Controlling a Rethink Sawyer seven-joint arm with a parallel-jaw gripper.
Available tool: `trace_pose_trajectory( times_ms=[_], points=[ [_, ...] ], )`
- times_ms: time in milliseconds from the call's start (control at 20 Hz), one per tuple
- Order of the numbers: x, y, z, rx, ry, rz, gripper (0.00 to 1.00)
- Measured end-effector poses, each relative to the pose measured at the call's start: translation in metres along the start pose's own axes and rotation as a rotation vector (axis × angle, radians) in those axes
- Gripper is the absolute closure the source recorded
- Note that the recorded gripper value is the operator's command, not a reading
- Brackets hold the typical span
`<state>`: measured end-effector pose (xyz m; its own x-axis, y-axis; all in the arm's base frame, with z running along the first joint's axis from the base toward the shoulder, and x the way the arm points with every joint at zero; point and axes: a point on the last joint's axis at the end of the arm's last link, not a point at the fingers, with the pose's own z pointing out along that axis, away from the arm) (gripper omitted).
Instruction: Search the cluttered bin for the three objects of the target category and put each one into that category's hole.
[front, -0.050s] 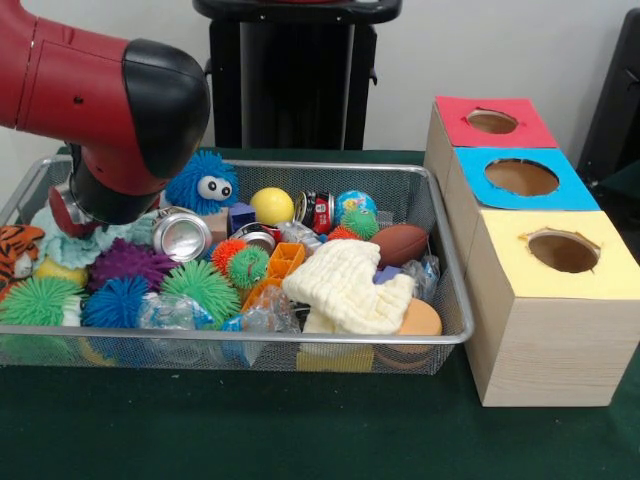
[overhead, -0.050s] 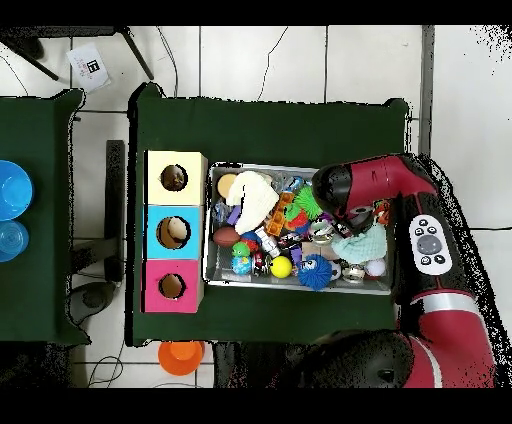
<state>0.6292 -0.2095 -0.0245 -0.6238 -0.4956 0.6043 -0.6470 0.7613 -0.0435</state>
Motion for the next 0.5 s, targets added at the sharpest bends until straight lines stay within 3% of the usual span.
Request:
trace_pose_trajectory(
  times_ms=[500],
  points=[
    [0.0036,0.0008,-0.0082,-0.007,-0.002,0.005,1.0]
  ],
)
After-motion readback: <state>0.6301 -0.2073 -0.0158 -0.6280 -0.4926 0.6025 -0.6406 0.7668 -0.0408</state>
